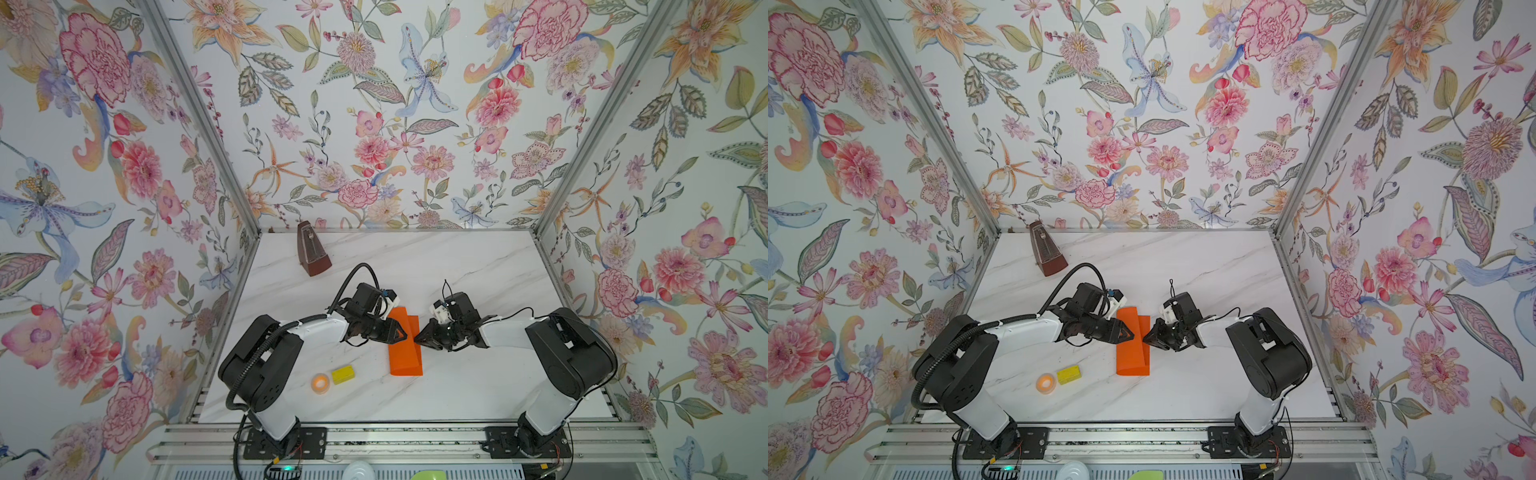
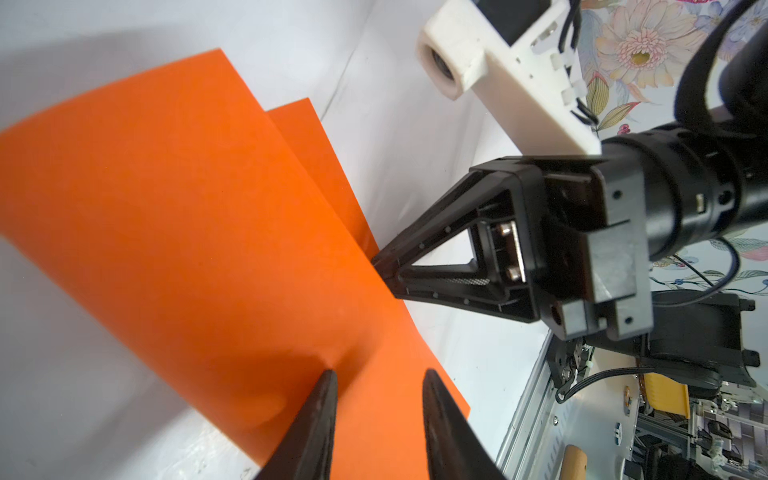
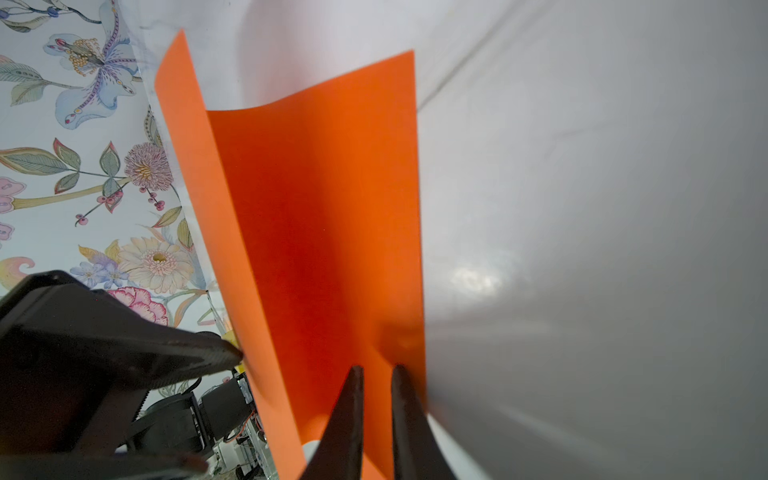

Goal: Fold a paper plane with a square sheet of paper (fold left side to right side)

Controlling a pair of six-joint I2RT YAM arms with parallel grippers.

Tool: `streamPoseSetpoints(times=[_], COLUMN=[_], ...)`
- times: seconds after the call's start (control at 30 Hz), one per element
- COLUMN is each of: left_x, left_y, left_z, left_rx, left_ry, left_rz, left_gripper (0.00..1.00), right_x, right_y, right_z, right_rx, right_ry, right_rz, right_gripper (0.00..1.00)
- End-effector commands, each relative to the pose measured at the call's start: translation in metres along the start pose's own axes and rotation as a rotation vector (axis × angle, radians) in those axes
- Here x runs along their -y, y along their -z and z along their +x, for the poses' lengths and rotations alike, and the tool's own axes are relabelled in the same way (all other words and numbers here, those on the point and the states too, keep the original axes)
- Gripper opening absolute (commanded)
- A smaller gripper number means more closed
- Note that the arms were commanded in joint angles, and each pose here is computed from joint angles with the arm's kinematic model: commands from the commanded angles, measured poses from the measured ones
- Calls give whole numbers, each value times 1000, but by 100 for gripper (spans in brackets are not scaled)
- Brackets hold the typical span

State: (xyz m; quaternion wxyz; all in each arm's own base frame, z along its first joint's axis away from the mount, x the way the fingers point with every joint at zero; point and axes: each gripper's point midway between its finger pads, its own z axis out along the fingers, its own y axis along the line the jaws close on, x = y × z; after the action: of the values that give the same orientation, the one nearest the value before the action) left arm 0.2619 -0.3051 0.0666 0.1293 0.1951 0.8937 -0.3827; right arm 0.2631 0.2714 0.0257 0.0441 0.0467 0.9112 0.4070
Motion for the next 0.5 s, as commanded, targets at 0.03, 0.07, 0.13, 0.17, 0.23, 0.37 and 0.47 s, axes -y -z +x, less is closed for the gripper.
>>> streamPoseSetpoints(times=[0.03, 0.07, 0.13, 0.17, 0.23, 0.37, 0.47], left_x=[-2, -3, -2, -3, -3, -2, -2], left_y=[-5, -5, -5, -5, -5, -5, -4], left_z=[8, 8, 7, 7, 7, 6, 6], left_rx=[-20, -20, -19, -19, -19, -19, -20], left_ry=[2, 3, 1, 3, 4, 3, -1], left_rz=[-1, -2, -2, -3, -3, 1, 0], left_gripper=[29, 27, 26, 26, 24, 23, 21], right_x=[-7, -9, -16, -19, -24, -28, -30], right_y=[11, 13, 17, 18, 20, 20, 16], right_z=[2, 2, 0, -1, -2, -4, -2], right_rx=[26, 30, 38, 41, 45, 38, 15], right_ry=[23, 26, 35, 40, 50, 62, 66], right_rz=[3, -5, -26, -34, -53, -87, -112], right_gripper=[18, 18, 20, 21, 23, 26, 27])
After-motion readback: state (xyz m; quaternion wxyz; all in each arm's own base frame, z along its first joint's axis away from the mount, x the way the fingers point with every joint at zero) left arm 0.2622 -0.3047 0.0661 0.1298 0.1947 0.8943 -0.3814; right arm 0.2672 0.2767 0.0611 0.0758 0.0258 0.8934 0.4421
